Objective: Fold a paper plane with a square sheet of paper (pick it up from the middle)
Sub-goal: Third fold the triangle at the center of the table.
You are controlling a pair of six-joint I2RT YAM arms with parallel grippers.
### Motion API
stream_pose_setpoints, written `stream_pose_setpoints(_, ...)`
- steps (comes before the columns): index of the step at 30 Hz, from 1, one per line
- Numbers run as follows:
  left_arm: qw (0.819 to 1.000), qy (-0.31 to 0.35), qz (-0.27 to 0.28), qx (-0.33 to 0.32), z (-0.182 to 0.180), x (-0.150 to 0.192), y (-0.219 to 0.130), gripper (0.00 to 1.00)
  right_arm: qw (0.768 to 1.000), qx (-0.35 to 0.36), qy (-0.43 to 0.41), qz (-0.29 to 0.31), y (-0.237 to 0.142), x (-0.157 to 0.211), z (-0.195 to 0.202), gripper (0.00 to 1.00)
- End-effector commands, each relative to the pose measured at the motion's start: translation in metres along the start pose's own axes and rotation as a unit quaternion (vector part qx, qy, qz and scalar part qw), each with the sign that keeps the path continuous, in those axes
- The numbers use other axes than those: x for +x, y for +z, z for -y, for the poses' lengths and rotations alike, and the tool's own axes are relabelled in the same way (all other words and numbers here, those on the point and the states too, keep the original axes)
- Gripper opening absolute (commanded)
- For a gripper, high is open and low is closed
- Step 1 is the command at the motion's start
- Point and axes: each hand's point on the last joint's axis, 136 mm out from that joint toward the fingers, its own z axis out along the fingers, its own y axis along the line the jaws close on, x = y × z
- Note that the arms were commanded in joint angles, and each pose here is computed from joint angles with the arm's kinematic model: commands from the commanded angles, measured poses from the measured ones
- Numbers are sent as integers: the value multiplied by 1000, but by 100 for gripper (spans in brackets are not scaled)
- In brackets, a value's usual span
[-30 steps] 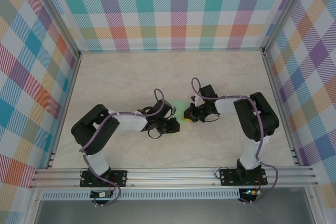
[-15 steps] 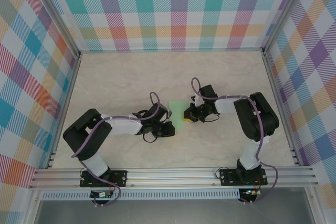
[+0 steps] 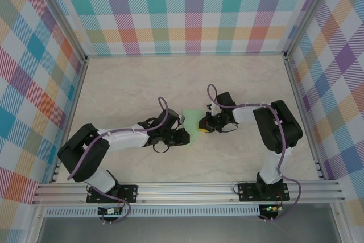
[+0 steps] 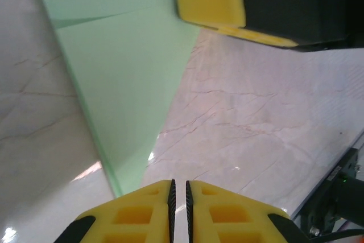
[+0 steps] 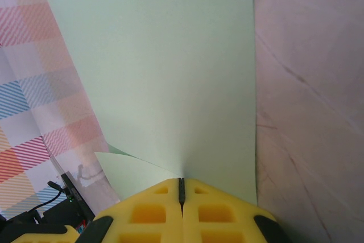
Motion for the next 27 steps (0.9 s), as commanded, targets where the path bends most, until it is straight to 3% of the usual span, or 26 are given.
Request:
stream_pose_setpoints(1, 999, -20, -25, 29, 12, 1, 17, 15, 998, 61, 27, -11, 6, 9, 32, 5)
stream_pose_setpoints(5, 998, -37, -45, 26, 3, 10, 31, 16, 997, 64, 30, -13, 7, 10, 34, 5)
stream_pose_setpoints(14, 994, -55, -54, -73, -47, 34, 21, 15, 997, 67, 29, -14, 7, 11, 36, 5)
stream_pose_setpoints(23, 996, -36, -69, -36, -38, 51, 1, 15, 997, 70, 30, -13, 5, 11, 36, 5)
stream_pose_setpoints(27, 998, -23, -44, -25, -25, 40, -11, 15, 997, 68, 29, -12, 5, 10, 34, 6)
